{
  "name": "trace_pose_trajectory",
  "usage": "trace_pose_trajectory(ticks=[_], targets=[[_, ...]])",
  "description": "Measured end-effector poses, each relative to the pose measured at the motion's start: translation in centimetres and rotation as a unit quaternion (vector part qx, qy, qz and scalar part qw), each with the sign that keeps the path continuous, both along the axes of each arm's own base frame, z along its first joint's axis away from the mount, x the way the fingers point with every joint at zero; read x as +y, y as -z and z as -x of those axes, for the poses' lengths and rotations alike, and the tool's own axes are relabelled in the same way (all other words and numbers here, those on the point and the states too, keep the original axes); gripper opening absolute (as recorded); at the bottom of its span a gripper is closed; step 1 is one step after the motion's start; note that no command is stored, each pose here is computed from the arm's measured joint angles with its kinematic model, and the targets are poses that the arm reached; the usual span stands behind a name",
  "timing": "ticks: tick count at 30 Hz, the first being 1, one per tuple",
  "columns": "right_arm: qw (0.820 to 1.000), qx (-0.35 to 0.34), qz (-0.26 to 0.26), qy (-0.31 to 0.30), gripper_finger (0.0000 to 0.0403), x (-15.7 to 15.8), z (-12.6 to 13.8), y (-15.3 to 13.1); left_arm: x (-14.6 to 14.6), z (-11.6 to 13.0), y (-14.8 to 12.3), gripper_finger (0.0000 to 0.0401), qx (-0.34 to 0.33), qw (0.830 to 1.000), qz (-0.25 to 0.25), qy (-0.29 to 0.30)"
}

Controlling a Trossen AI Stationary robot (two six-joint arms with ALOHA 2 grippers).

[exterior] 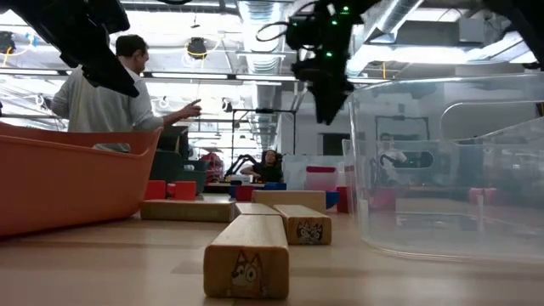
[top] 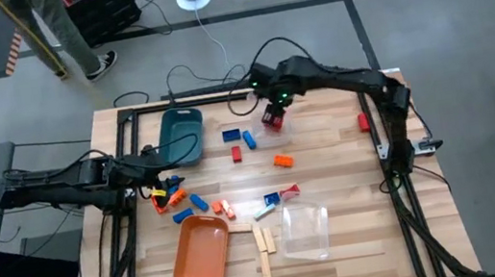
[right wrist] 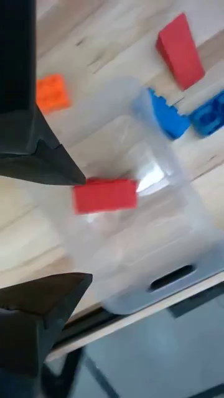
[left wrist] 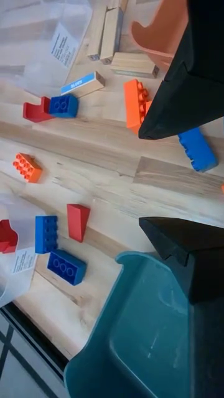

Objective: Sort blocks
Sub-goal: Put the red wooden block into the top transparent bin

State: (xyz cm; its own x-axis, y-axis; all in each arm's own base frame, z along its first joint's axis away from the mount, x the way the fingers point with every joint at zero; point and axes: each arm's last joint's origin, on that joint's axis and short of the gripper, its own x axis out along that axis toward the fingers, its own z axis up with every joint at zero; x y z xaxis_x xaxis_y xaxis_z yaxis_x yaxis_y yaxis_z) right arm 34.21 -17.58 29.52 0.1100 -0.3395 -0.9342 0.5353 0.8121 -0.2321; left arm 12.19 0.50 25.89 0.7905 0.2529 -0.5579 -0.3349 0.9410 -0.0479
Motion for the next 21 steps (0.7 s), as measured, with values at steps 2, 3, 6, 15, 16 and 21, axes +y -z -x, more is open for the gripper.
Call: trace_pose_trajectory(ticks=[2, 3, 6, 15, 16, 21], targets=[[0.999, 0.023, -0.012, 0.031, 0.0216, -0.6, 1.8, 0.8, 0.0, 0.0, 0.0, 0.0210, 0.000, 1.000, 0.000, 0.000], [0.998, 0.035, -0.018, 0.048, 0.0216, -0.8, 2.9, 1.3, 0.0, 0.0, 0.0, 0.0210, 0.000, 1.000, 0.000, 0.000], [0.993, 0.059, -0.035, 0.096, 0.0216, -1.3, 6.5, 2.6, 0.0, 0.0, 0.0, 0.0210, 0.001, 1.000, -0.001, 0.001], [0.956, 0.108, -0.087, 0.260, 0.0216, -2.0, 15.0, 6.8, 0.0, 0.0, 0.0, 0.0210, 0.002, 1.000, 0.001, 0.004], [0.950, 0.113, -0.098, 0.273, 0.0216, -2.1, 15.5, 7.3, 0.0, 0.0, 0.0, 0.0210, 0.002, 1.000, 0.001, 0.004], [0.935, 0.132, -0.123, 0.305, 0.0216, -2.2, 16.9, 9.0, 0.0, 0.0, 0.0, 0.0210, 0.001, 1.000, 0.001, 0.004]])
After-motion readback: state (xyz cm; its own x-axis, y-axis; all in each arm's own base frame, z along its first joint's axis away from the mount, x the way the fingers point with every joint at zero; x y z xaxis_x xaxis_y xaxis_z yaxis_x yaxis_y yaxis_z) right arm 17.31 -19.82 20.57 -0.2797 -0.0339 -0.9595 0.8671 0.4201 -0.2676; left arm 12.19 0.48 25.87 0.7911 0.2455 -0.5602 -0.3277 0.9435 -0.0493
